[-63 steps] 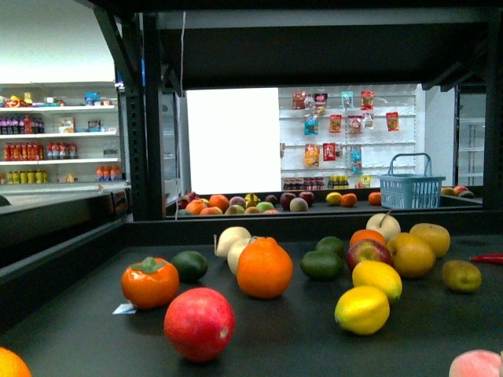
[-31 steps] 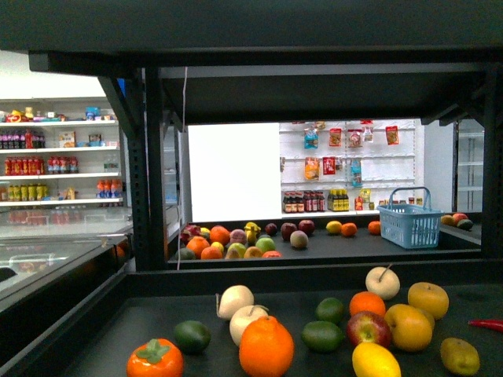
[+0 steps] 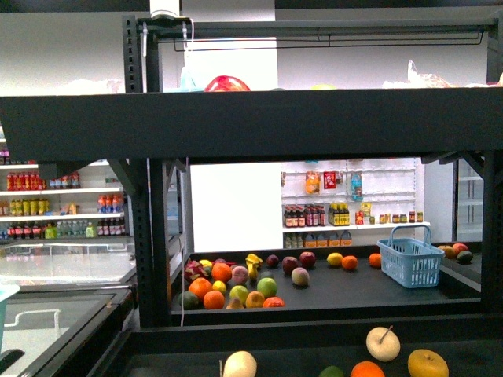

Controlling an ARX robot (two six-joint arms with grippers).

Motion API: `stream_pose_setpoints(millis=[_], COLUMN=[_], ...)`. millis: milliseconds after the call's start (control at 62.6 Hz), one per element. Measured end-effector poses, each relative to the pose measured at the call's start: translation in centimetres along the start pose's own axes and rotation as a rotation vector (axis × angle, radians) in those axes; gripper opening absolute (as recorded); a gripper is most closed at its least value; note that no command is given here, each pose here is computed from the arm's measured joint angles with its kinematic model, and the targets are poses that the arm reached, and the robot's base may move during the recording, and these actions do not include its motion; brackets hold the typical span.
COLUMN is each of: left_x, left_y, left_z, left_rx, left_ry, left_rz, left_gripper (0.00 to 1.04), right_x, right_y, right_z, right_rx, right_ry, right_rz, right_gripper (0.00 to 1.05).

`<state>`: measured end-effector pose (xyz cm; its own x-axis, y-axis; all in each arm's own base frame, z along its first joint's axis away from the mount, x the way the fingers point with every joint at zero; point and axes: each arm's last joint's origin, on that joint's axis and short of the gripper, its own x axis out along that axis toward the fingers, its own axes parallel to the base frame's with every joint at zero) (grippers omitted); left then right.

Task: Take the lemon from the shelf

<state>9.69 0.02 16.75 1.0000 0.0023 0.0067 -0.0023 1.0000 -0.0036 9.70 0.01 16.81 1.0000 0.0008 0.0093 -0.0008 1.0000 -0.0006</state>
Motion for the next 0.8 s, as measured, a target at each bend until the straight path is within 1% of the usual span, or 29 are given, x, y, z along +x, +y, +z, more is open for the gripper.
stream_pose_setpoints(millis=[399,479,511,559,575,639,655,703,719,751,783,799], left_x=[0.0,0.4,0.6,1.2,1.4,2.7,3.0,4.5,4.8,5.9,7.6,7.8], left_y=[0.0,0.1,0.2,0.6,0.7,1.8,2.1,3.6,3.9,5.1,6.9,7.2], left_z=[-0.1,-0.4,-0.3,0.6,0.8,2.9,3.4,5.2,5.4,6.4,7.5,7.6], left_rx=[-0.015,-0.205,-0.268,-0.397,-0.408,-0.548,-0.563,-0.681,-0.7,-0.763,-0.882,-0.9], left_ry=[0.011,0.117,0.133,0.148,0.149,0.14,0.132,0.133,0.133,0.133,0.141,0.141], left_rz=[0.005,0.012,0.003,-0.006,-0.009,-0.02,-0.015,-0.023,-0.023,-0.012,0.0,0.002], left_gripper=[0.97,0.97,0.97,0.97,0.97,0.97,0.97,0.97,0.97,0.97,0.97,0.97], right_x=[0.0,0.0,0.0,0.0,0.0,0.0,0.0,0.0,0.0,0.0,0.0,0.0], right_y=[0.0,0.0,0.0,0.0,0.0,0.0,0.0,0.0,0.0,0.0,0.0,0.0], right_z=[0.0,0.0,0.0,0.0,0.0,0.0,0.0,0.0,0.0,0.0,0.0,0.0], right_rx=[0.0,0.0,0.0,0.0,0.0,0.0,0.0,0.0,0.0,0.0,0.0,0.0], right_ry=[0.0,0.0,0.0,0.0,0.0,0.0,0.0,0.0,0.0,0.0,0.0,0.0], right_rz=[0.0,0.0,0.0,0.0,0.0,0.0,0.0,0.0,0.0,0.0,0.0,0.0], right_gripper=[0.97,0.97,0.97,0.97,0.97,0.97,0.97,0.97,0.97,0.97,0.97,0.97])
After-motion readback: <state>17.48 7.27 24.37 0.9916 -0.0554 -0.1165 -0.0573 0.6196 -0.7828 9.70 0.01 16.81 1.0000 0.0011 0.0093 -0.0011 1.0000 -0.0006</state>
